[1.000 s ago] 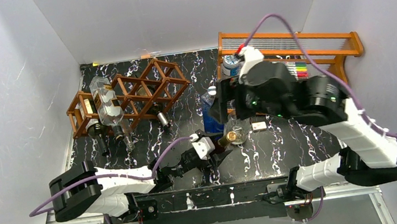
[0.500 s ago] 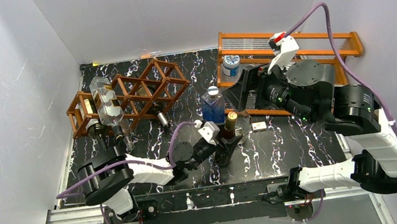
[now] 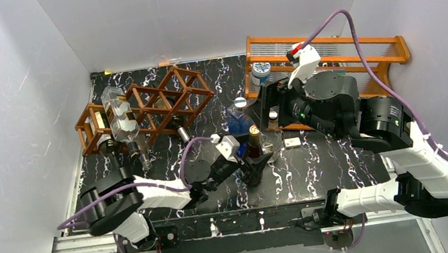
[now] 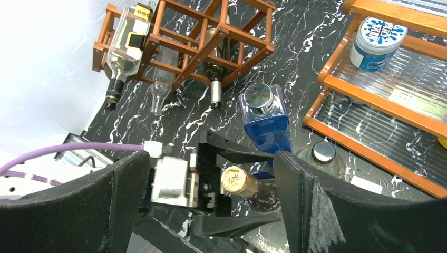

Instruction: Take the wine bottle off the wine rack

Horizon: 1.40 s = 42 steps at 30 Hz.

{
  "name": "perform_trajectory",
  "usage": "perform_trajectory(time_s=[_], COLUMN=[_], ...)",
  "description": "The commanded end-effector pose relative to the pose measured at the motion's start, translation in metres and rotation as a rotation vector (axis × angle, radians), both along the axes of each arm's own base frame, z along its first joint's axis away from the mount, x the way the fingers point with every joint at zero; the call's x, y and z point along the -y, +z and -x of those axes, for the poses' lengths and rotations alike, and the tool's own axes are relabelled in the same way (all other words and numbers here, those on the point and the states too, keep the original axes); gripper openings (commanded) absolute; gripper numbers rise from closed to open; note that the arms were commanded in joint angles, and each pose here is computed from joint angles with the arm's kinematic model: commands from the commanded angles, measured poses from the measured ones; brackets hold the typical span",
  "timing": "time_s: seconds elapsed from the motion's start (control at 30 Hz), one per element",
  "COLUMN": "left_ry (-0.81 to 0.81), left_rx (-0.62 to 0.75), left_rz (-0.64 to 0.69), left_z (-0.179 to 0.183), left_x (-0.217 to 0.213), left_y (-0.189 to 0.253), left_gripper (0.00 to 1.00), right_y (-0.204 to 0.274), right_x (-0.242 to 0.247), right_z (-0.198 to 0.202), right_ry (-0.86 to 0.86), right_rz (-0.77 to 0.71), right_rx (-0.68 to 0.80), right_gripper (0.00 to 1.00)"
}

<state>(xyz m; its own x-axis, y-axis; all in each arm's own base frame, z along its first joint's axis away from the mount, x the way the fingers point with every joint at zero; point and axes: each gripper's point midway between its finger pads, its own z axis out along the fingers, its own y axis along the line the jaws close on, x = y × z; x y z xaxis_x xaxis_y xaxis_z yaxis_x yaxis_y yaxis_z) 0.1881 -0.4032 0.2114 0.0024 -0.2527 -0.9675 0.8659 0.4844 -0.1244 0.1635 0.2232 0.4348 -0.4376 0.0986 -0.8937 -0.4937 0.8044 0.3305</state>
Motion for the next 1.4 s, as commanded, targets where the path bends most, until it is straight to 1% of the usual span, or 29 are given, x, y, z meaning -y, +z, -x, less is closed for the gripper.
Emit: perform_trajectory(time_s=[0.0,0.2,0.27,0.33,0.37,0.43,0.6,0.67,0.8,0.9,0.93,0.97,1.0,1.07,1.13,1.2,1.23,1.3,1.37], left_ry=[-0.06,-0.129,-0.145,-0.137,-0.116,-0.064,0.172,0.263,0.375,0.438,0.448,0.406,0.42,0.394,0.388,0.399,0.437,0.57,0.781], left_rx=[0.06,0.005,-0.036,-0.075,-0.099,-0.106,-0.117,-0.116,-0.095,-0.094,-0.123,-0.173,-0.248,-0.327,-0.335,-0.333,-0.346,-0.423,-0.573], left_rz=[0.077,0.004,-0.07,-0.179,-0.246,-0.333,-0.45,-0.486,-0.531,-0.529,-0.537,-0.548,-0.539,-0.44,-0.341,-0.293,-0.279,-0.257,-0.253], left_z=[0.016,0.037,0.045,0.051,0.052,0.053,0.033,0.023,0.005,-0.02,-0.034,-0.046,-0.072,-0.102,-0.12,-0.134,-0.143,-0.164,-0.178], left_x=[-0.014,-0.033,-0.044,-0.063,-0.077,-0.106,-0.17,-0.186,-0.199,-0.203,-0.205,-0.203,-0.216,-0.233,-0.248,-0.258,-0.267,-0.296,-0.343], left_y=[0.054,0.074,0.084,0.09,0.092,0.1,0.128,0.136,0.145,0.149,0.148,0.142,0.133,0.138,0.154,0.168,0.172,0.173,0.16], left_gripper=[0.98,0.98,0.98,0.98,0.98,0.98,0.98,0.98,0.98,0.98,0.98,0.98,0.98,0.95,0.95,0.96,0.97,0.98,0.98], right_y=[0.022,0.038,0.044,0.05,0.053,0.057,0.063,0.064,0.062,0.059,0.057,0.056,0.056,0.055,0.05,0.045,0.042,0.032,0.024], right_x=[-0.009,-0.019,-0.022,-0.025,-0.027,-0.03,-0.036,-0.037,-0.035,-0.035,-0.036,-0.036,-0.036,-0.036,-0.039,-0.044,-0.048,-0.058,-0.069], right_z=[-0.003,-0.01,-0.012,-0.015,-0.016,-0.018,-0.022,-0.022,-0.023,-0.022,-0.023,-0.023,-0.022,-0.021,-0.019,-0.018,-0.017,-0.016,-0.015], right_ry=[0.02,0.035,0.038,0.041,0.044,0.048,0.048,0.052,0.041,0.043,0.043,0.044,0.047,0.05,0.065,0.084,0.095,0.124,0.153], right_rz=[-0.05,-0.048,-0.041,-0.041,-0.043,-0.045,-0.045,-0.051,-0.063,-0.059,-0.054,-0.051,-0.052,-0.056,-0.057,-0.057,-0.052,-0.03,-0.015], right_rx=[0.06,0.12,0.141,0.167,0.179,0.2,0.226,0.23,0.235,0.231,0.229,0.226,0.224,0.218,0.211,0.2,0.19,0.168,0.146], right_gripper=[0.98,0.98,0.98,0.98,0.98,0.98,0.98,0.98,0.98,0.98,0.98,0.98,0.98,0.98,0.98,0.98,0.98,0.98,0.98])
